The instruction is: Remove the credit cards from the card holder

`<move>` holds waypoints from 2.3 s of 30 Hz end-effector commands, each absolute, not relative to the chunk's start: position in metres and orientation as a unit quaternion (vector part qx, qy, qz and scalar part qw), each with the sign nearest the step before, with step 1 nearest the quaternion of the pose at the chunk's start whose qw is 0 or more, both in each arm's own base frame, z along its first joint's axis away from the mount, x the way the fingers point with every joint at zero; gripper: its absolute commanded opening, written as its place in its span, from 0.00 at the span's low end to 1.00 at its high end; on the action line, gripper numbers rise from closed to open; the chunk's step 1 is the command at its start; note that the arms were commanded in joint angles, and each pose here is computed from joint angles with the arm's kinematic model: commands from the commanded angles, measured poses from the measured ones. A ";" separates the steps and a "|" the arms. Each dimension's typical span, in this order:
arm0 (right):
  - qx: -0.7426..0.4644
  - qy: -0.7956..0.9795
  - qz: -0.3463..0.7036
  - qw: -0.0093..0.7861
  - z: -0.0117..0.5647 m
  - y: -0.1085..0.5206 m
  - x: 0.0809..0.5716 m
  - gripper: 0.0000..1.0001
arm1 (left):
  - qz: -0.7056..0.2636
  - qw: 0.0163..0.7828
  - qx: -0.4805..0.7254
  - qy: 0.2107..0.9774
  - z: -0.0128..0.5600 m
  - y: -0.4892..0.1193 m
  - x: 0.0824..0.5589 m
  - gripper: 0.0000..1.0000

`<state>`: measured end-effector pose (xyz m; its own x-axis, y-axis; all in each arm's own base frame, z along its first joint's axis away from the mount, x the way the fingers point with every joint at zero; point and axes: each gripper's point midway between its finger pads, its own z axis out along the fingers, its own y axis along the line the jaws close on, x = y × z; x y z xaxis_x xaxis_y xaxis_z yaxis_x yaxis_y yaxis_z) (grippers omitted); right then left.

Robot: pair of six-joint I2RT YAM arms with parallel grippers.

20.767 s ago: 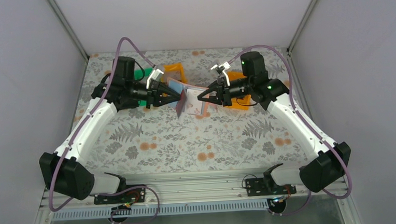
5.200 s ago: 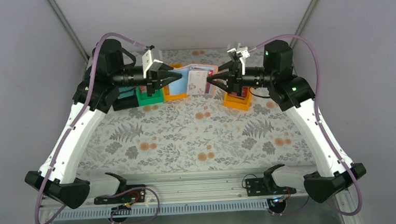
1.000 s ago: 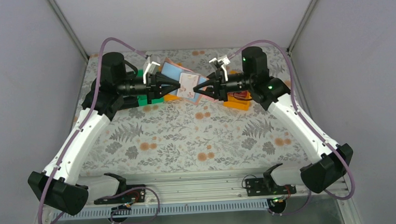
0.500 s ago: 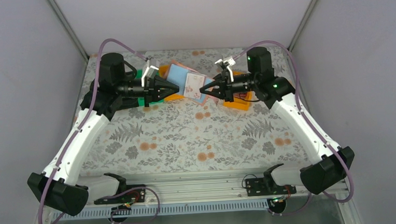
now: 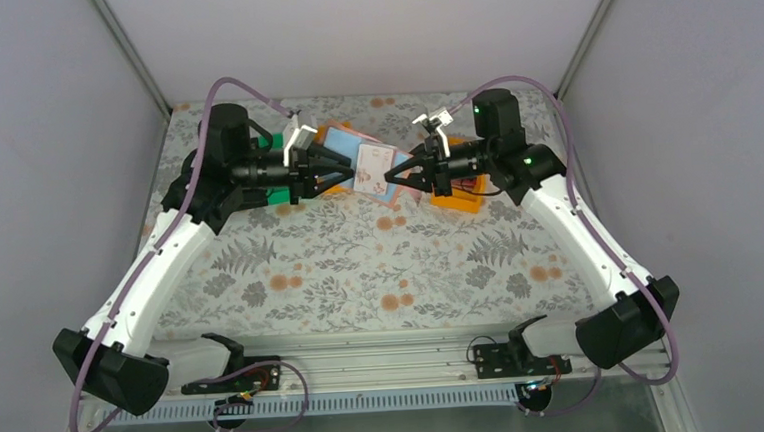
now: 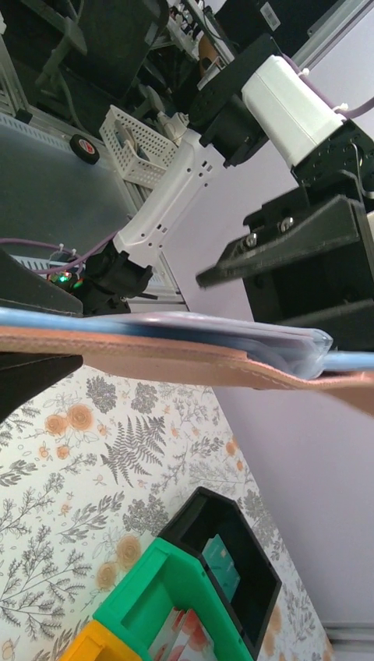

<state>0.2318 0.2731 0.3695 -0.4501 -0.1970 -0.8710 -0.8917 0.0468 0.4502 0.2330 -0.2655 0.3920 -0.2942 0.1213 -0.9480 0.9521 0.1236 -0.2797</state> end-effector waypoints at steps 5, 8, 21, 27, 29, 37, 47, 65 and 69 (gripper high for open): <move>-0.448 0.610 0.569 0.322 0.394 0.277 0.216 0.04 | -0.490 0.417 0.398 0.654 0.382 -0.267 0.253 0.33; -0.448 0.609 0.568 0.325 0.394 0.280 0.218 0.04 | -0.507 0.408 0.417 0.634 0.388 -0.275 0.243 0.34; -0.444 0.620 0.551 0.339 0.391 0.284 0.230 0.04 | -0.531 0.390 0.455 0.599 0.400 -0.287 0.222 0.02; -0.439 0.628 0.549 0.335 0.385 0.281 0.228 0.28 | -0.539 0.389 0.449 0.598 0.403 -0.281 0.223 0.02; -0.438 0.629 0.546 0.339 0.384 0.280 0.227 0.29 | -0.537 0.391 0.444 0.601 0.404 -0.279 0.226 0.02; -0.431 0.635 0.543 0.341 0.380 0.273 0.223 0.29 | -0.538 0.392 0.441 0.602 0.402 -0.274 0.227 0.02; -0.439 0.620 0.552 0.344 0.389 0.274 0.221 0.04 | -0.543 0.387 0.443 0.600 0.400 -0.274 0.223 0.02; -0.444 0.624 0.544 0.342 0.387 0.272 0.221 0.04 | -0.554 0.383 0.445 0.590 0.410 -0.271 0.218 0.02; -0.439 0.632 0.538 0.344 0.382 0.266 0.223 0.04 | -0.550 0.386 0.437 0.598 0.407 -0.266 0.222 0.02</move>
